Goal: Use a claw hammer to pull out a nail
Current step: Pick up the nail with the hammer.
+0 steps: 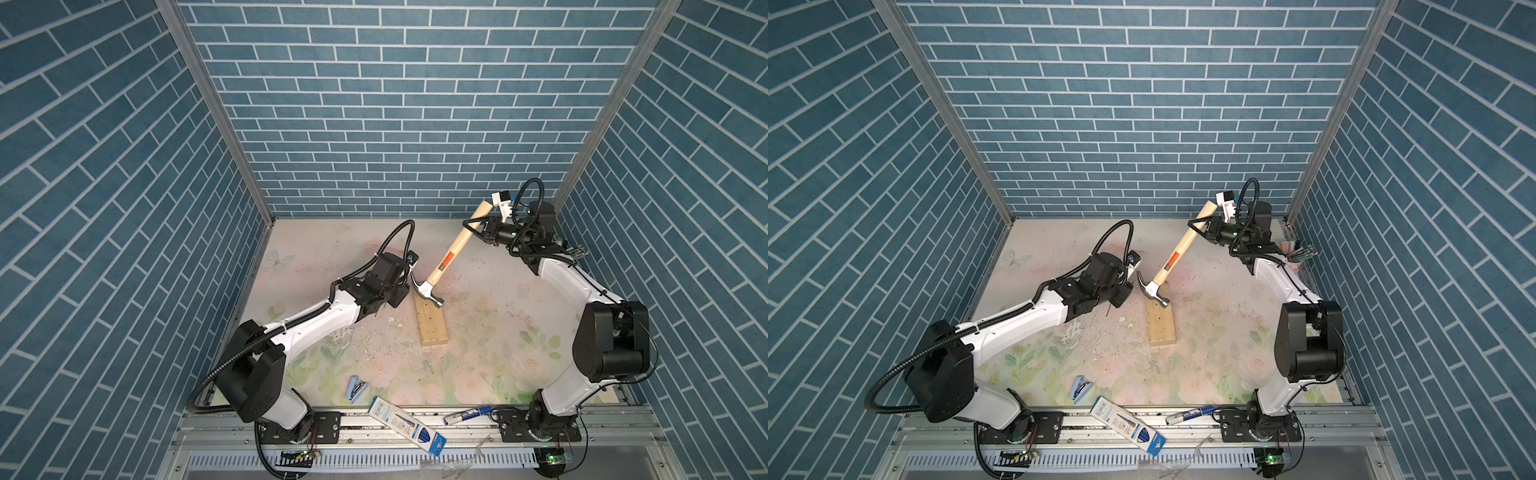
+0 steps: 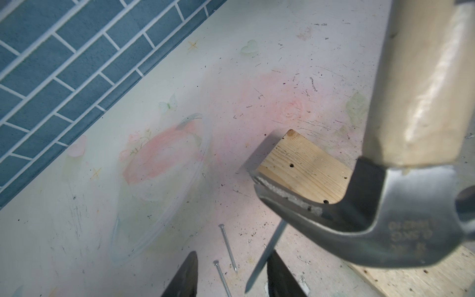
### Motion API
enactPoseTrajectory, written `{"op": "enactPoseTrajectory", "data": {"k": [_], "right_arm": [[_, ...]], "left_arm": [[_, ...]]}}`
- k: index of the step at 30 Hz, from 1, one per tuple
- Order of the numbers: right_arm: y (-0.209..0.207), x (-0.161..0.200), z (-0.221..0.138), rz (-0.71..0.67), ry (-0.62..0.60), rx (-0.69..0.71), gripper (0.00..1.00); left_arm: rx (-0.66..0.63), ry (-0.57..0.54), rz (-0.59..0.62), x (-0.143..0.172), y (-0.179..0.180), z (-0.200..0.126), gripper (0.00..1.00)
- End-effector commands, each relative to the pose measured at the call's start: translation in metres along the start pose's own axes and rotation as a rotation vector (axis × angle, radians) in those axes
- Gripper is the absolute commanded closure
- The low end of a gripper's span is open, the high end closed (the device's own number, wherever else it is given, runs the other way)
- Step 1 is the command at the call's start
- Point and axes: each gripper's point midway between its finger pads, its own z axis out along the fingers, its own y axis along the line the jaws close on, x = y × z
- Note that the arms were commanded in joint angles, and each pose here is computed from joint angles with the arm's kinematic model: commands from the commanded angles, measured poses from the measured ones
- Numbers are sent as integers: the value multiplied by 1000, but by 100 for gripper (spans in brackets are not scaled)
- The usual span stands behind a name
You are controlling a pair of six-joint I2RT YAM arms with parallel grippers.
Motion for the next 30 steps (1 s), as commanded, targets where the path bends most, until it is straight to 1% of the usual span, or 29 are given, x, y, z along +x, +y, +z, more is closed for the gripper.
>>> {"op": "enactPoseTrajectory", "data": {"k": [1, 4, 12, 22, 30], "right_arm": [[28, -1, -2, 93, 28, -78, 100], [28, -2, -2, 93, 26, -78, 100], [30, -3, -3, 88, 25, -80, 100], [32, -3, -3, 83, 25, -81, 100], [35, -4, -4, 79, 23, -85, 100]], "left_arm": [[11, -1, 10, -5, -2, -1, 56], [49, -8, 14, -5, -9, -1, 59], [66, -10, 17, -5, -12, -2, 67], [109, -37, 13, -12, -19, -3, 71], [117, -40, 13, -14, -21, -3, 75]]}}
